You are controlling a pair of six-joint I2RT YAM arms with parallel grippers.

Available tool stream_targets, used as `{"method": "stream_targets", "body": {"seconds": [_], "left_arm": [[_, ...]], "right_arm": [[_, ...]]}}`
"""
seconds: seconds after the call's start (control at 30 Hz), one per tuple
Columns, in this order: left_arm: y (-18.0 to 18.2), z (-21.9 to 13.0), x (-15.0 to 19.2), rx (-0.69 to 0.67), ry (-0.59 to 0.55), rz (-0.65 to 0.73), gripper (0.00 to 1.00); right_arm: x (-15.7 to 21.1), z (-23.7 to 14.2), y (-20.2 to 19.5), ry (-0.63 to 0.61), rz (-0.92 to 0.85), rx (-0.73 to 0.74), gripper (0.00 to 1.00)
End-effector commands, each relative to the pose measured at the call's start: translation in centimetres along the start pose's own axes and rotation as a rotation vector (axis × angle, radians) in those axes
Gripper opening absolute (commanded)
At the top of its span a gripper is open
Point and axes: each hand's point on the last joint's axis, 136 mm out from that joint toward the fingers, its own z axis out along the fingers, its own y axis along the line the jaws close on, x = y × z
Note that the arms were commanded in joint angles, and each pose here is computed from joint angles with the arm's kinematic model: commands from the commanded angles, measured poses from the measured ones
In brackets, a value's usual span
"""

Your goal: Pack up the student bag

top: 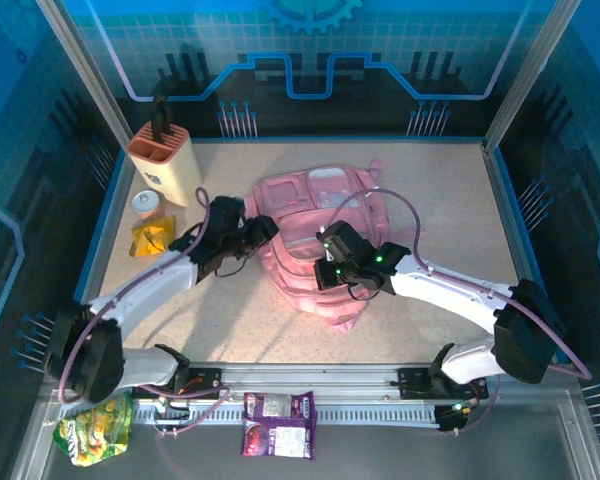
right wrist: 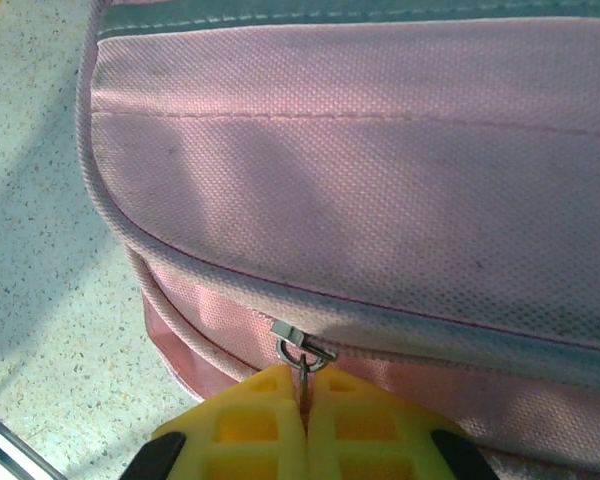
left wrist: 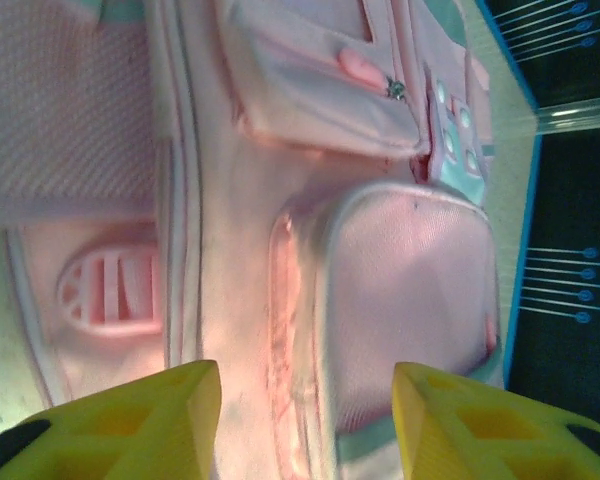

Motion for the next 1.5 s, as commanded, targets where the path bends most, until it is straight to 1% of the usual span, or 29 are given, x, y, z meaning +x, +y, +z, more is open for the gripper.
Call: {"method": "stream_targets", "body": {"seconds": [0.0, 0.13, 0.2, 0.23, 0.33, 0.4, 0.47, 0.53, 0.6, 0.67, 0.87, 0.97, 1.03, 1.07, 1.13, 1.2, 1.27, 1.4, 1.43, 1.47], "left_arm": [[-0.3, 0.1, 2.3, 0.056, -0.006, -0.12, 0.53], [-2.0, 0.5, 3.9, 0.076, 0.016, -0.126, 0.56], [-2.9, 1.0, 4.5, 0.09, 0.025, -0.114, 0.55], [-3.2, 1.3, 4.8, 0.087, 0.028, -0.107, 0.53], [-3.3, 2.3, 5.3, 0.077, 0.039, -0.11, 0.43], [-3.3, 2.9, 5.5, 0.079, 0.048, -0.117, 0.38], [-3.1, 3.2, 5.5, 0.069, 0.045, -0.119, 0.24], [-2.9, 3.3, 5.4, 0.05, 0.036, -0.109, 0.13], [-2.5, 3.1, 5.1, 0.028, 0.024, -0.099, 0.05], [-2.2, 2.7, 4.7, 0.01, 0.006, -0.078, 0.0], [-0.9, 0.8, 2.5, -0.044, -0.04, -0.045, 0.0], [-0.5, 0.2, 0.8, -0.038, -0.043, -0.041, 0.0], [0.1, -0.3, -0.6, -0.064, -0.055, -0.026, 0.0], [0.1, -0.5, -1.2, -0.071, -0.062, -0.009, 0.0], [0.7, -0.7, -2.7, -0.104, -0.069, 0.009, 0.0], [1.2, -0.6, -4.1, -0.116, -0.071, 0.012, 0.0], [1.6, -0.1, -5.3, -0.118, -0.053, -0.005, 0.0], [1.0, 0.9, -6.8, -0.114, -0.045, 0.018, 0.0], [0.7, 1.0, -6.9, -0.11, -0.037, 0.021, 0.04], [0.5, 1.0, -6.8, -0.102, -0.032, 0.02, 0.11]], "right_arm": [[0.6, 0.5, -0.2, 0.01, 0.009, 0.016, 0.0], [0.7, 0.6, -0.2, 0.012, 0.003, 0.017, 0.0], [0.7, 0.6, -0.2, 0.017, 0.001, 0.018, 0.0], [0.7, 0.6, -0.2, 0.016, 0.003, 0.019, 0.0], [0.7, 0.7, -0.2, 0.014, 0.007, 0.017, 0.0], [0.6, 0.6, -0.3, 0.009, 0.004, 0.026, 0.0], [0.6, 0.4, -0.5, 0.005, 0.001, 0.035, 0.0], [0.6, 0.3, -1.1, 0.002, -0.002, 0.065, 0.0], [0.6, -0.1, -2.0, -0.002, -0.001, 0.115, 0.0], [0.6, -0.6, -2.9, -0.006, -0.009, 0.152, 0.0], [1.0, -2.0, -6.7, -0.012, 0.045, 0.211, 0.0], [0.7, -3.0, -8.8, -0.021, 0.079, 0.242, 0.0], [0.6, -3.6, -10.3, -0.016, 0.097, 0.272, 0.0], [1.4, -3.5, -11.3, 0.003, 0.102, 0.293, 0.0], [1.3, -3.8, -12.0, -0.003, 0.101, 0.303, 0.0], [1.1, -3.9, -11.6, -0.007, 0.083, 0.284, 0.0], [0.9, -3.5, -10.3, -0.005, 0.066, 0.235, 0.0], [1.2, -2.4, -6.7, -0.005, 0.016, 0.159, 0.0], [0.1, -2.5, -5.0, -0.031, 0.004, 0.121, 0.0], [0.0, -2.3, -4.2, -0.032, -0.001, 0.105, 0.0]]}}
